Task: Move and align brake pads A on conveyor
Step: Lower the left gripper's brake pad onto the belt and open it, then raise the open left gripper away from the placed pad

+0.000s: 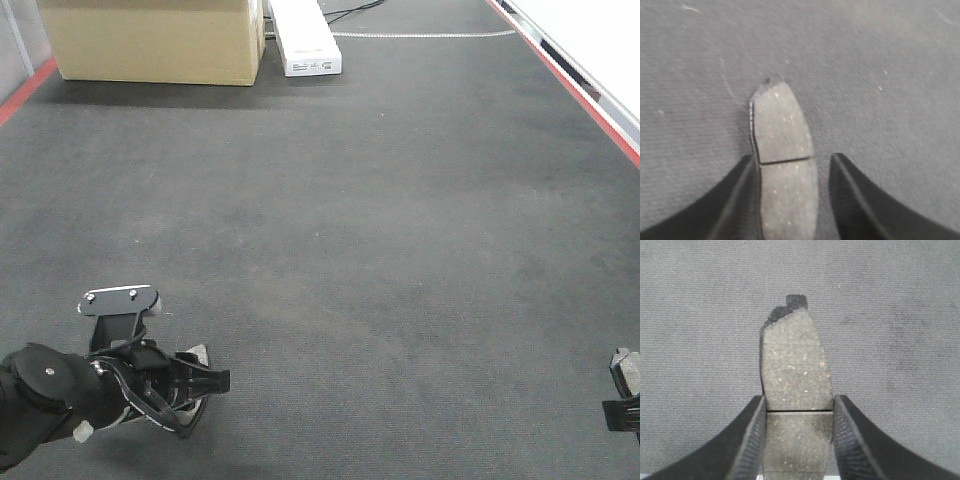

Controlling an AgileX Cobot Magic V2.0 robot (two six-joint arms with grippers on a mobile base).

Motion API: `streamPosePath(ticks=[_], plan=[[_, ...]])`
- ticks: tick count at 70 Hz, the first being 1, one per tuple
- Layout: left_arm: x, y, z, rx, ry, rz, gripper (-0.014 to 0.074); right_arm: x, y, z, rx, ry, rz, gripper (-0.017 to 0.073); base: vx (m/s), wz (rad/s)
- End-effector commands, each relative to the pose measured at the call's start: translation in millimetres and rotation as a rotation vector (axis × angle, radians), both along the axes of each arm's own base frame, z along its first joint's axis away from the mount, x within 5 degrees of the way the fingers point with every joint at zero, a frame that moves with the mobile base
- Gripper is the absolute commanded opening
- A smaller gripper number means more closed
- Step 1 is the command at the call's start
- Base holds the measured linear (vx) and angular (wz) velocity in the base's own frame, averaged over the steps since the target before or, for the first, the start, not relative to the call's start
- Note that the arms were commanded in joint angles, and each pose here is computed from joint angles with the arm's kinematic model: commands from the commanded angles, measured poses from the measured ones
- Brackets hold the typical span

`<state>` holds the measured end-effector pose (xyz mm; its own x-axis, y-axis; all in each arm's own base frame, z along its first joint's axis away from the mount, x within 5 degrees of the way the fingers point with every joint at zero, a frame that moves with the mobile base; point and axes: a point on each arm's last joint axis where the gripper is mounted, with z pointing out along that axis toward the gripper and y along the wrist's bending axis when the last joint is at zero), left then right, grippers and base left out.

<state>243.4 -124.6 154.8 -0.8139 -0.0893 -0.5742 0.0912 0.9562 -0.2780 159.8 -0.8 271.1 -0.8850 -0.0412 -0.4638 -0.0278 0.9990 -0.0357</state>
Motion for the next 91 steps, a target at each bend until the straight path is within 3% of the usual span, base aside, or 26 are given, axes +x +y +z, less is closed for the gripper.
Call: streamPosePath(ticks=[1, 17, 29, 38, 45, 66, 75, 91], plan=[[5, -3.5, 16, -0.034, -0.054, 0.012, 0.0391, 4, 0, 12, -0.012, -0.085, 0.011, 0.0062, 0.0, 0.0], [4, 1.5, 33, -0.047, -0.13, 0.047, 0.0349, 4, 0, 12, -0.012, -0.084, 0.011, 0.0062, 0.0, 0.0], [-15, 20.1, 49, -0.014, -0.243, 0.083, 0.016, 4, 0, 12, -0.012, -0.084, 0.011, 0.0062, 0.0, 0.0], [-38, 32.4, 55, 0.058, -0.312, -0.001, -0.0009, 4, 0, 12, -0.012, -0.084, 0.011, 0.0062, 0.0, 0.0], [-55, 39.8, 59, 0.077, -0.355, -0.052, -0.0007, 4, 0, 12, -0.012, -0.084, 0.011, 0.0062, 0.0, 0.0], [-79, 41.0, 79, 0.005, -0.429, -0.158, -0.0006, 4, 0, 12, -0.012, -0.084, 0.011, 0.0062, 0.0, 0.0], [-86, 40.1, 85, 0.025, -0.47, -0.24, -0.0006, 4, 0, 12, -0.012, -0.084, 0.011, 0.0062, 0.0, 0.0], [-100, 46.8, 105, 0.004, -0.588, -0.25, -0.0006, 4, 0, 12, -0.012, -0.084, 0.011, 0.0062, 0.0, 0.0]])
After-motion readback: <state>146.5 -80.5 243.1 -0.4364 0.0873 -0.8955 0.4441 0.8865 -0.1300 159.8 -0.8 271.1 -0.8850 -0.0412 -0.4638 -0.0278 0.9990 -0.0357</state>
